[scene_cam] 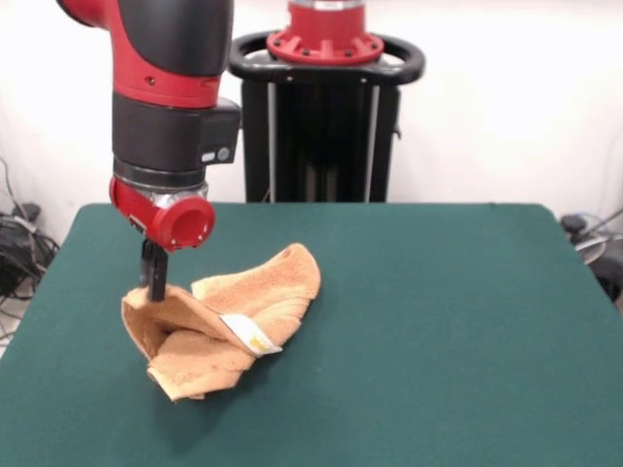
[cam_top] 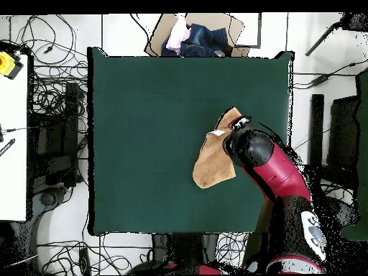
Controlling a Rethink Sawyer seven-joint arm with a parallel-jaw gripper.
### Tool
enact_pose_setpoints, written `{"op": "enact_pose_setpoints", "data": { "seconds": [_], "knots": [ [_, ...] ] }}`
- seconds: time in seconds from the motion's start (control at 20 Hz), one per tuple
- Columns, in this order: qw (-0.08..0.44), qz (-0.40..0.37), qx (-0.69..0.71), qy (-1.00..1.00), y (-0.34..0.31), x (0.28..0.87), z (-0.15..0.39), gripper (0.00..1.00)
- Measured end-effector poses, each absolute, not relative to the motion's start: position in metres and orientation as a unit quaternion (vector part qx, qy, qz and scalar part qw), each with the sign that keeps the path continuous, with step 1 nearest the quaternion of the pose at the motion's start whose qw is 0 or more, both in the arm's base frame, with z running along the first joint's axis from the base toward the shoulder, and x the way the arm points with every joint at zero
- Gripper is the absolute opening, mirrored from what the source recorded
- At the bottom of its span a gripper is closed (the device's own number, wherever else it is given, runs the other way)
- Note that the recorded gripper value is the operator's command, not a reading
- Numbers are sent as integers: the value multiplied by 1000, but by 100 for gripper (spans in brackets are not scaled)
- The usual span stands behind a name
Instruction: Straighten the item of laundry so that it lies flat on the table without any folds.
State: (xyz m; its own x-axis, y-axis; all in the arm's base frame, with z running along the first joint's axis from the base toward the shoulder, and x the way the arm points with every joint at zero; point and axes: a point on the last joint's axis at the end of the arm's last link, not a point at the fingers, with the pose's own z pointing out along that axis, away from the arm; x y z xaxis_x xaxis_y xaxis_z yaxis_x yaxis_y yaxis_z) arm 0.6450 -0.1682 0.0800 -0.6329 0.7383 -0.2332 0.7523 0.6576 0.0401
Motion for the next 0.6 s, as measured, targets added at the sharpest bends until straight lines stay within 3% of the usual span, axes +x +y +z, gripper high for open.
{"op": "enact_pose_setpoints", "data": {
  "seconds": [0.4, 0.6],
  "knots": [
    [112, -32, 410, 905, -154, 640, 85, 0],
    [110, -46, 378, 918, -112, 640, 112, 0]
  ]
}}
